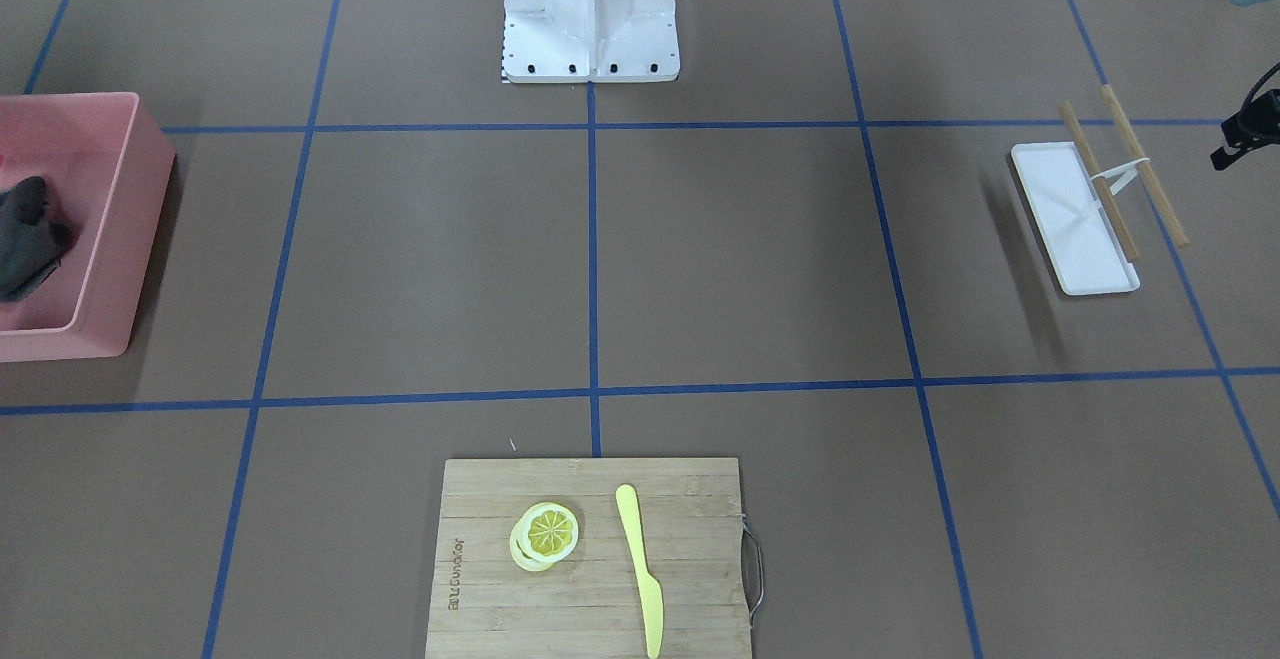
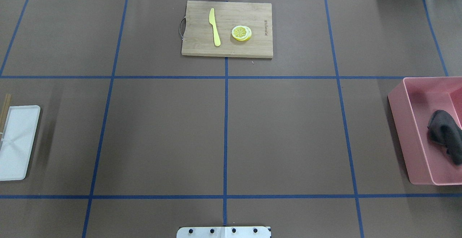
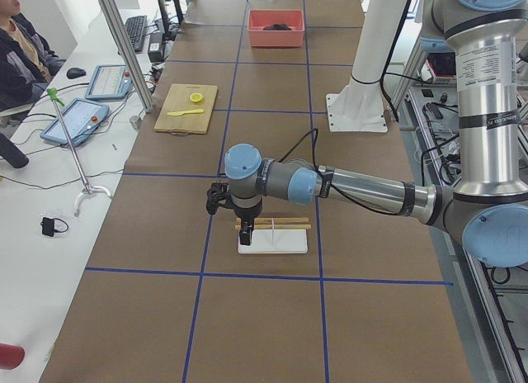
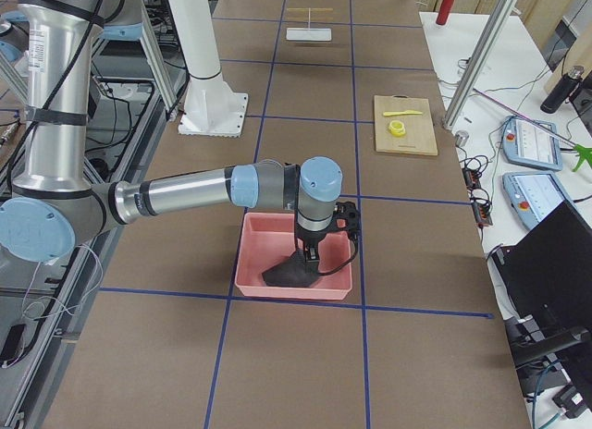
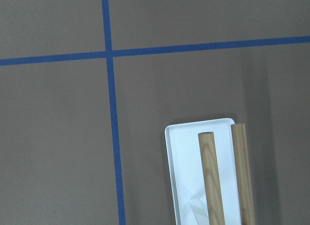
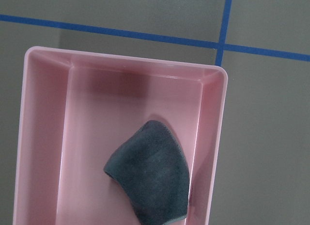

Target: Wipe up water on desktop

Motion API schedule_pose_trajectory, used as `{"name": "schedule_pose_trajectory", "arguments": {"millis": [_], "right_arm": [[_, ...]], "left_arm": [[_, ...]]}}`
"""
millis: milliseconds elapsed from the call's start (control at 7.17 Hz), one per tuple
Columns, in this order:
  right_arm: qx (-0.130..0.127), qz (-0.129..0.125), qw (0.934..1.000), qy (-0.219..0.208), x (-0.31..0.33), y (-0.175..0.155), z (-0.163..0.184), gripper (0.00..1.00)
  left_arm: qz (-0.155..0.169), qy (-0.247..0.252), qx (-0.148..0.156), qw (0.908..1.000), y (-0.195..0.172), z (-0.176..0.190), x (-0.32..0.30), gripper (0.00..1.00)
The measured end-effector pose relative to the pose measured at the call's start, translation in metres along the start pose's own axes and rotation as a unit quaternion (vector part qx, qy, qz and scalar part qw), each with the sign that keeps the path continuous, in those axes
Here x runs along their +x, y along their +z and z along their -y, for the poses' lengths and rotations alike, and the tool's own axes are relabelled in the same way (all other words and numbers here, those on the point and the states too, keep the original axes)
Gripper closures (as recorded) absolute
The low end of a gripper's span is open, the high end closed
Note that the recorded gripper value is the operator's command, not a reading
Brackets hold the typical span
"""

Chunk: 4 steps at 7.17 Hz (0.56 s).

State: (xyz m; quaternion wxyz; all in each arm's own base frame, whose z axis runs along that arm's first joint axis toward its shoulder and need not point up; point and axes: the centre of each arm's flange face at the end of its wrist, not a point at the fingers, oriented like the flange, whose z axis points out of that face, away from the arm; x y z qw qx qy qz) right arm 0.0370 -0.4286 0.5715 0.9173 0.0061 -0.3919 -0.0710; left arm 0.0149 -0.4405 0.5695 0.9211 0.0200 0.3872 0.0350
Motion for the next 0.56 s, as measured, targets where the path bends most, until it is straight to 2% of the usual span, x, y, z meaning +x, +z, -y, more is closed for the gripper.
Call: {"name": "schedule_pose_trajectory", "arguments": {"millis": [558], "right_arm": [[0.001,0.001,1.0,0.0,-0.001,0.0,0.001,0.0]], "left_arm": [[-0.001,0.02,0.0,0.9998,0.003,0.004,0.015,0.02]]}}
